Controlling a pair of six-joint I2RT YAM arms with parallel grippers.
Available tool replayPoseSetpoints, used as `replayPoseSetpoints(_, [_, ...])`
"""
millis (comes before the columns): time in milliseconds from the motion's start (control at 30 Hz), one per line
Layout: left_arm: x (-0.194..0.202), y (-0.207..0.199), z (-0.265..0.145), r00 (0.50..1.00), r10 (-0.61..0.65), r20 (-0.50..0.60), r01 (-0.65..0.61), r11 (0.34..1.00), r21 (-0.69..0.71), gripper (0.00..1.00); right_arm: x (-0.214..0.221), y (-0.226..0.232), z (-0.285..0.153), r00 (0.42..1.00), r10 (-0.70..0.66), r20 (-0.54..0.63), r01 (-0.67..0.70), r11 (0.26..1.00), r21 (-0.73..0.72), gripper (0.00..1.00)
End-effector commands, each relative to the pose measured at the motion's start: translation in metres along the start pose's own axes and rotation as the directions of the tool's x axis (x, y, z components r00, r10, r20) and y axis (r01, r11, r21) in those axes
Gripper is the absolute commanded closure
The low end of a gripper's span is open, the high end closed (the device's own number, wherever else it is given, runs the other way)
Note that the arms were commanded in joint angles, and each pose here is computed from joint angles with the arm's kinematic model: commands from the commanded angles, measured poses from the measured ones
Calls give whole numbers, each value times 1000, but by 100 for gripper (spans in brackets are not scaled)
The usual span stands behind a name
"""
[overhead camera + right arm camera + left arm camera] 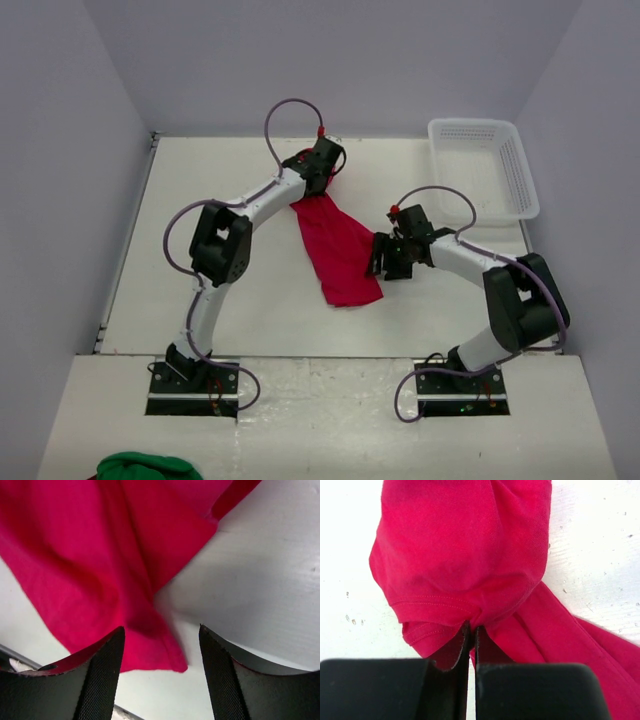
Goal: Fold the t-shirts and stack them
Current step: Flatten out the tshirt
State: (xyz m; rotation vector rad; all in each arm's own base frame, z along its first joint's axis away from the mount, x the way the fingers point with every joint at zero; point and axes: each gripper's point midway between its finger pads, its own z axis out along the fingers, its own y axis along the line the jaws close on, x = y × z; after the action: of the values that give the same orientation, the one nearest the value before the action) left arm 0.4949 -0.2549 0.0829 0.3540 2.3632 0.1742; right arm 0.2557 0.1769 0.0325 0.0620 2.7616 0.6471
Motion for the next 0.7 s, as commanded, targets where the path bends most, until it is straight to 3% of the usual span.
replayPoseSetpoints(0, [-35,15,-30,995,-39,95,39,999,-3,100,-23,7,9,999,-18,39,18,1000,4,38])
replayPoseSetpoints(233, [-35,16,-32,994,-43,97,43,999,2,100,-38,14,22,999,-31,33,31,1000,-1,41])
replayPoseSetpoints(467, [-35,21,-30,994,-51,94,51,999,1,100,-38,22,22,999,-35,33,35,999,-19,55])
replayPoseSetpoints(600, [-35,26,-30,994,-58,97,59,998,-7,100,-30,25,22,999,-36,27,36,999,-25,76])
replayPoseSetpoints(633, [-36,30,-30,993,-64,98,66,998,-10,100,-29,25,21,999,-34,29,35,999,-26,89])
replayPoseSetpoints(667, [-37,32,-31,993,-68,97,69,998,-11,100,-27,27,21,999,-38,28,39,999,-26,96])
